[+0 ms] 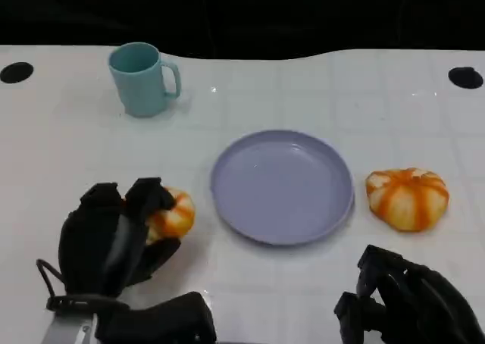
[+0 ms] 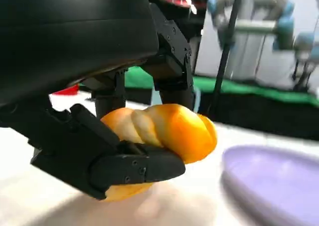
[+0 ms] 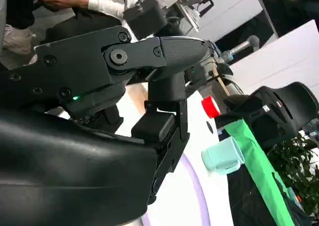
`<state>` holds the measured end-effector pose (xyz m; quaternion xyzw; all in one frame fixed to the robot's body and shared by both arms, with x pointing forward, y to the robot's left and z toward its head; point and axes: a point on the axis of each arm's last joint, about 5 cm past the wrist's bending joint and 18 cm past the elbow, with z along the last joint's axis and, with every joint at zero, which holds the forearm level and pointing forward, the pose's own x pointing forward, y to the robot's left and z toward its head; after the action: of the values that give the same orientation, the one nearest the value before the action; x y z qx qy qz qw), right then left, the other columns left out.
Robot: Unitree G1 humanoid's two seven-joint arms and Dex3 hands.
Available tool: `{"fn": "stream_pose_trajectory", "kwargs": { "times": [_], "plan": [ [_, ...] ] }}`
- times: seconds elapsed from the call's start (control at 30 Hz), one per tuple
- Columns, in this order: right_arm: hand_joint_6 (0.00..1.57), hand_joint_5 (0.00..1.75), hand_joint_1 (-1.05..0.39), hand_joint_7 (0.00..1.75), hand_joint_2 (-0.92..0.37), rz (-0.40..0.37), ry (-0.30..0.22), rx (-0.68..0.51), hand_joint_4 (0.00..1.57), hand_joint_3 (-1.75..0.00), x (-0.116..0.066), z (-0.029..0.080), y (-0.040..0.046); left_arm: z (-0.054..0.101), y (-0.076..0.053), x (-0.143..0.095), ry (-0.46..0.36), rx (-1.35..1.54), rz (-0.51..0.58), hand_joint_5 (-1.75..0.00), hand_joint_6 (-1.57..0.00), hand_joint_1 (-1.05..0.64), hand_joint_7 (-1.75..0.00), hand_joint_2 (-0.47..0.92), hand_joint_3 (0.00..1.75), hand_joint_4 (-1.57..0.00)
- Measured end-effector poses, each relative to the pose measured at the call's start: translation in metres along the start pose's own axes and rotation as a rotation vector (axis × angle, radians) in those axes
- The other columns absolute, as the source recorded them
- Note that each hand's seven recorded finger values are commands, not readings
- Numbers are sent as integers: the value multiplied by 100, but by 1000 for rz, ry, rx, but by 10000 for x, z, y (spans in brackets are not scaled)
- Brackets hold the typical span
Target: Grasp the bread from the table and place it into the plate.
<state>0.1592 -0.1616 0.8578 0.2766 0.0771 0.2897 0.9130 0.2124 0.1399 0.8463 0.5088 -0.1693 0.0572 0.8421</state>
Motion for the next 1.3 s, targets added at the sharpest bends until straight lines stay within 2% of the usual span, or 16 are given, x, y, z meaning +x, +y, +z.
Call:
{"fn": "stream_pose_trajectory", "kwargs": {
  "times": [0.23, 0.4, 0.63, 0.8, 1.0, 1.13, 1.3],
  "plan": [
    [78, 163, -75, 143, -92, -1, 2, 1, 89, -22, 0, -4, -3, 35, 39, 98, -25, -17, 42, -175, -73, -2, -175, 34, 120, -93],
    [77, 164, -74, 141, -92, -1, 2, 1, 89, -23, 1, -4, -3, 114, 73, 223, -90, -62, 78, -175, -77, -6, -175, 25, 143, -98],
    [78, 165, -74, 140, -92, -1, 2, 1, 88, -23, 0, -5, -2, 282, 117, 444, -162, -101, 121, -175, -77, -3, -175, 25, 138, -98],
    [78, 166, -75, 140, -92, -4, 3, 2, 88, -23, -4, -7, -2, 343, 117, 508, -195, -110, 88, -175, -75, -5, -175, 27, 138, -96],
    [78, 165, -75, 140, -92, -8, 3, 1, 88, -24, -9, -8, 11, 464, 49, 666, -291, -131, -4, -175, -76, -4, -175, 24, 136, -95],
    [78, 164, -74, 140, -92, -9, 6, 2, 88, -24, -12, -12, 14, 550, 5, 758, -313, -123, -55, -175, -76, -4, -175, 21, 134, -94],
    [77, 164, -73, 140, -92, -7, 6, 4, 87, -25, -14, -16, 13, 614, -96, 786, -314, -119, -117, -175, -74, -6, -175, 27, 120, -92]
  ]
}}
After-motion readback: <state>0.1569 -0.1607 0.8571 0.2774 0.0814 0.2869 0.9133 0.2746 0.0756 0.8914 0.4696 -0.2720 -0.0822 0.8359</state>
